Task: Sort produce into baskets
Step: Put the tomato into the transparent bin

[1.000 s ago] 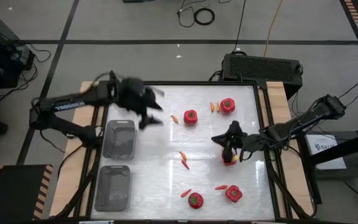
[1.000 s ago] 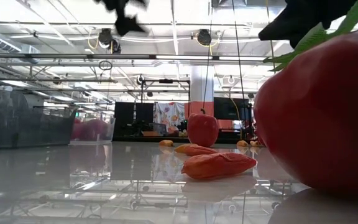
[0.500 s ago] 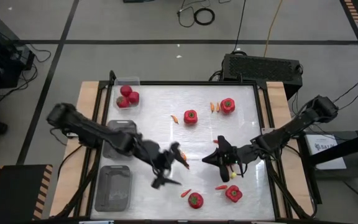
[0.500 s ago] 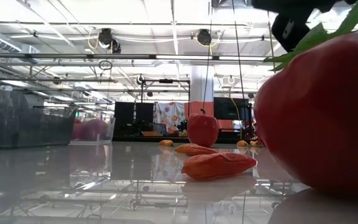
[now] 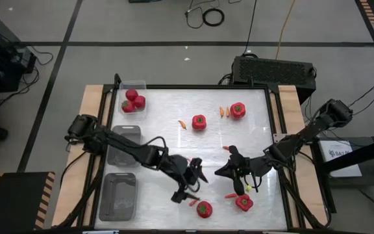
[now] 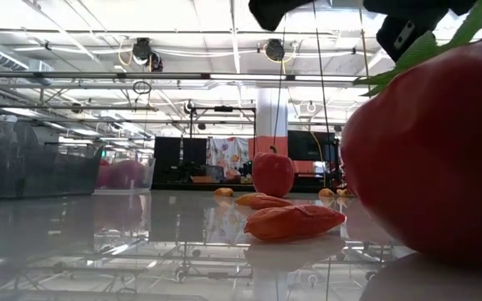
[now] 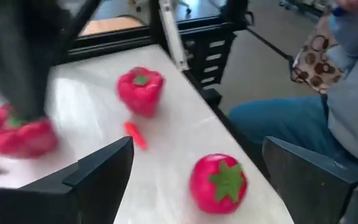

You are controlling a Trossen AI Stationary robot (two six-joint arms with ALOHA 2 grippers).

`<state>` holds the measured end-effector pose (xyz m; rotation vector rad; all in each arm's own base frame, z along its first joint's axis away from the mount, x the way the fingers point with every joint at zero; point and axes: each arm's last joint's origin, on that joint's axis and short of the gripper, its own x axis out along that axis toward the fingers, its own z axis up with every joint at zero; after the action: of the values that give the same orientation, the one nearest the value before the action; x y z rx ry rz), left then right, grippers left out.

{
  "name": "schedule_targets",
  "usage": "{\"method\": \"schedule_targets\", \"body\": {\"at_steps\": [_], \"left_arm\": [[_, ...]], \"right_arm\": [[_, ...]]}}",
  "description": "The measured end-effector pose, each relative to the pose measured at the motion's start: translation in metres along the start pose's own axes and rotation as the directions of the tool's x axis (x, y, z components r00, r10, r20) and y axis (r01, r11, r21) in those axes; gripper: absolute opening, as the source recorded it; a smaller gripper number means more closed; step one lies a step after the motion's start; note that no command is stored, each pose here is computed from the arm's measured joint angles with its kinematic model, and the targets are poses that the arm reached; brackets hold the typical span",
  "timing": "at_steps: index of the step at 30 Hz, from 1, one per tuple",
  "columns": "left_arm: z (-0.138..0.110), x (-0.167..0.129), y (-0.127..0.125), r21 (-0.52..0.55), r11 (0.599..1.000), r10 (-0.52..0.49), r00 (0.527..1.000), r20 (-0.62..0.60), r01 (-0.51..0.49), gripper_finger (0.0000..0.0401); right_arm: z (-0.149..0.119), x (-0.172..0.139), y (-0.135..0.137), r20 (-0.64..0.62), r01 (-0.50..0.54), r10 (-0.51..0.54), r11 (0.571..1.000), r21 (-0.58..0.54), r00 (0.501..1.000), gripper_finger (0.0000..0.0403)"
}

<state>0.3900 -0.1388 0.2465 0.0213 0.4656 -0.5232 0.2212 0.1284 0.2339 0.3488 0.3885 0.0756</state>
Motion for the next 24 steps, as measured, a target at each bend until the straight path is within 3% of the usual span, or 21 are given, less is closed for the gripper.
{"method": "schedule_targets", "body": {"at_steps": [5, 7, 11, 15, 20, 24], "left_arm": [[0.013, -0.010, 0.022, -0.074, 0.997, 0.024, 0.999, -0.038, -0.027, 0.0361], [0.012, -0.014, 0.032, -0.156, 0.987, 0.019, 0.998, -0.059, -0.028, 0.0361], [0.007, -0.019, 0.049, -0.372, 0.927, 0.015, 0.994, -0.104, -0.053, 0.0361], [0.009, -0.021, 0.054, -0.484, 0.873, 0.019, 0.997, -0.074, -0.053, 0.0361], [0.017, -0.020, 0.054, -0.471, 0.882, 0.000, 1.000, 0.009, 0.005, 0.0361], [0.010, -0.010, 0.038, -0.340, 0.940, -0.021, 0.999, -0.044, 0.005, 0.0361]], "right_arm": [[0.002, 0.001, -0.004, 0.003, 0.023, -0.023, 0.996, -0.083, 1.000, 0.0000], [0.004, 0.002, -0.007, 0.031, 0.067, -0.065, 0.995, -0.078, 0.997, 0.0000], [0.007, 0.003, -0.013, 0.080, 0.156, -0.154, 0.987, -0.021, 0.985, 0.0000], [0.001, 0.010, -0.013, 0.065, 0.167, -0.166, 0.986, -0.013, 0.984, 0.0000], [-0.006, 0.022, -0.013, 0.071, 0.192, -0.193, 0.981, 0.027, 0.979, 0.0000], [-0.021, 0.028, -0.005, 0.023, 0.175, -0.176, 0.983, 0.050, 0.984, 0.0000]]}}
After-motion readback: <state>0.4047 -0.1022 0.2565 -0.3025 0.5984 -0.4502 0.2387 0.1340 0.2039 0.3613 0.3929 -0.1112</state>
